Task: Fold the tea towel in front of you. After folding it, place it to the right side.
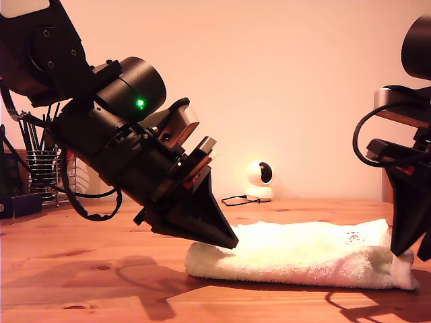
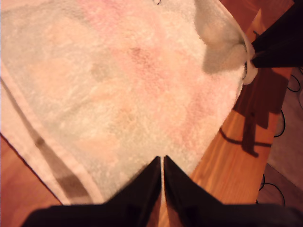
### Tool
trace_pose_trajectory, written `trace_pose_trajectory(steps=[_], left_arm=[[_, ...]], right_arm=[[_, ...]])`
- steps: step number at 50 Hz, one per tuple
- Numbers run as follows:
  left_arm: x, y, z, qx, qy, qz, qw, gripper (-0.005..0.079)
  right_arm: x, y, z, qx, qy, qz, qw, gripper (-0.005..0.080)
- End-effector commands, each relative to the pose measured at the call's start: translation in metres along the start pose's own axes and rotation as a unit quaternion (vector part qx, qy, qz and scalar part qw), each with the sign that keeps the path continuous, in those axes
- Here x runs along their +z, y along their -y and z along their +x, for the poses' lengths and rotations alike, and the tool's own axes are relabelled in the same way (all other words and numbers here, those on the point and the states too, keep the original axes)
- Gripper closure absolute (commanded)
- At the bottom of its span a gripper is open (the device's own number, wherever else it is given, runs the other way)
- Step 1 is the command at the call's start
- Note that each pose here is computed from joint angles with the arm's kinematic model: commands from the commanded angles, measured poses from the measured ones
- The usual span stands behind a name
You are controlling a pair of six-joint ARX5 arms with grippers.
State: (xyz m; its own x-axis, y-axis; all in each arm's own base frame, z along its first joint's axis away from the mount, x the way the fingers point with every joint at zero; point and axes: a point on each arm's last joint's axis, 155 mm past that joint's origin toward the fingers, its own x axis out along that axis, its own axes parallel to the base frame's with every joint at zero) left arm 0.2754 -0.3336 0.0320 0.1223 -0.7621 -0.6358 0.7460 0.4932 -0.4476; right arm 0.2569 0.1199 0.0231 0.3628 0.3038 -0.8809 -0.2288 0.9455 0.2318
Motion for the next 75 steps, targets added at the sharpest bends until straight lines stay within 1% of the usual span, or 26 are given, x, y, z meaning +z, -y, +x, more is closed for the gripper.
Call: trace_pose_trajectory(steps=[1, 6, 9, 11, 18, 21, 24, 25, 26, 30, 38, 42, 45, 48, 51, 55, 64, 69, 75], left_arm=[[-0.004, 0.002, 0.002, -0.004, -0.003, -0.002, 1.0, 0.0763], [-0.005, 0.002, 0.002, -0.004, -0.003, -0.003, 1.0, 0.0763], [-0.005, 0.001, 0.003, -0.004, -0.002, -0.002, 1.0, 0.0763], [-0.004, 0.001, 0.003, -0.004, -0.002, -0.002, 1.0, 0.0763], [-0.011, -0.003, 0.008, -0.003, -0.01, -0.007, 1.0, 0.0764], [-0.018, -0.006, 0.013, -0.003, -0.019, -0.012, 1.0, 0.0764], [-0.027, -0.01, 0.019, -0.002, -0.03, -0.02, 0.999, 0.0764], [-0.029, -0.011, 0.02, -0.002, -0.032, -0.023, 0.999, 0.0764], [-0.03, -0.011, 0.022, -0.005, -0.034, -0.037, 0.999, 0.0764], [-0.031, -0.008, 0.024, -0.018, -0.036, -0.048, 0.998, 0.0764], [-0.031, -0.015, 0.023, 0.001, -0.034, -0.074, 0.997, 0.0764], [-0.034, -0.016, 0.022, 0.004, -0.043, -0.098, 0.994, 0.0764], [-0.04, -0.021, 0.02, 0.017, -0.06, -0.115, 0.991, 0.0764], [-0.047, -0.03, 0.018, 0.045, -0.076, -0.126, 0.988, 0.0764], [-0.051, -0.037, 0.015, 0.068, -0.091, -0.129, 0.985, 0.0764], [-0.056, -0.044, 0.009, 0.086, -0.11, -0.134, 0.981, 0.0764], [-0.055, -0.054, 0.003, 0.095, -0.112, -0.135, 0.98, 0.0764], [-0.055, -0.058, 0.001, 0.098, -0.11, -0.14, 0.979, 0.0764], [-0.054, -0.061, 0.0, 0.099, -0.109, -0.141, 0.979, 0.0764]], right_arm=[[0.0, -0.005, 0.006, 0.004, -0.006, -0.004, 1.0, 0.049], [-0.003, -0.008, 0.012, 0.006, -0.014, -0.008, 1.0, 0.0493], [-0.004, -0.01, 0.014, 0.007, -0.016, -0.009, 1.0, 0.0515], [-0.004, -0.011, 0.015, 0.008, -0.017, -0.009, 1.0, 0.0541], [-0.007, -0.01, 0.016, 0.005, -0.022, -0.009, 1.0, 0.0698], [-0.009, -0.008, 0.016, -0.001, -0.025, -0.009, 1.0, 0.0741], [-0.011, -0.005, 0.016, -0.007, -0.03, -0.014, 0.999, 0.0764], [-0.012, -0.005, 0.016, -0.008, -0.032, -0.016, 0.999, 0.0765], [-0.013, -0.005, 0.016, -0.009, -0.034, -0.016, 0.999, 0.0765], [-0.013, -0.005, 0.016, -0.009, -0.035, -0.017, 0.999, 0.0765], [-0.015, -0.006, 0.015, -0.007, -0.039, -0.018, 0.999, 0.0765], [-0.015, -0.006, 0.014, -0.008, -0.042, -0.02, 0.999, 0.0765], [-0.013, -0.006, 0.013, -0.009, -0.043, -0.022, 0.999, 0.0765], [-0.013, -0.006, 0.011, -0.01, -0.046, -0.029, 0.998, 0.0765], [-0.012, -0.005, 0.008, -0.015, -0.052, -0.037, 0.998, 0.0765], [-0.01, 0.002, 0.002, -0.038, -0.061, -0.049, 0.996, 0.0765], [-0.009, 0.015, -0.007, -0.078, -0.077, -0.084, 0.99, 0.0765], [-0.019, 0.02, -0.01, -0.086, -0.1, -0.105, 0.986, 0.0761], [-0.035, 0.034, -0.017, -0.117, -0.137, -0.127, 0.975, 0.069]])
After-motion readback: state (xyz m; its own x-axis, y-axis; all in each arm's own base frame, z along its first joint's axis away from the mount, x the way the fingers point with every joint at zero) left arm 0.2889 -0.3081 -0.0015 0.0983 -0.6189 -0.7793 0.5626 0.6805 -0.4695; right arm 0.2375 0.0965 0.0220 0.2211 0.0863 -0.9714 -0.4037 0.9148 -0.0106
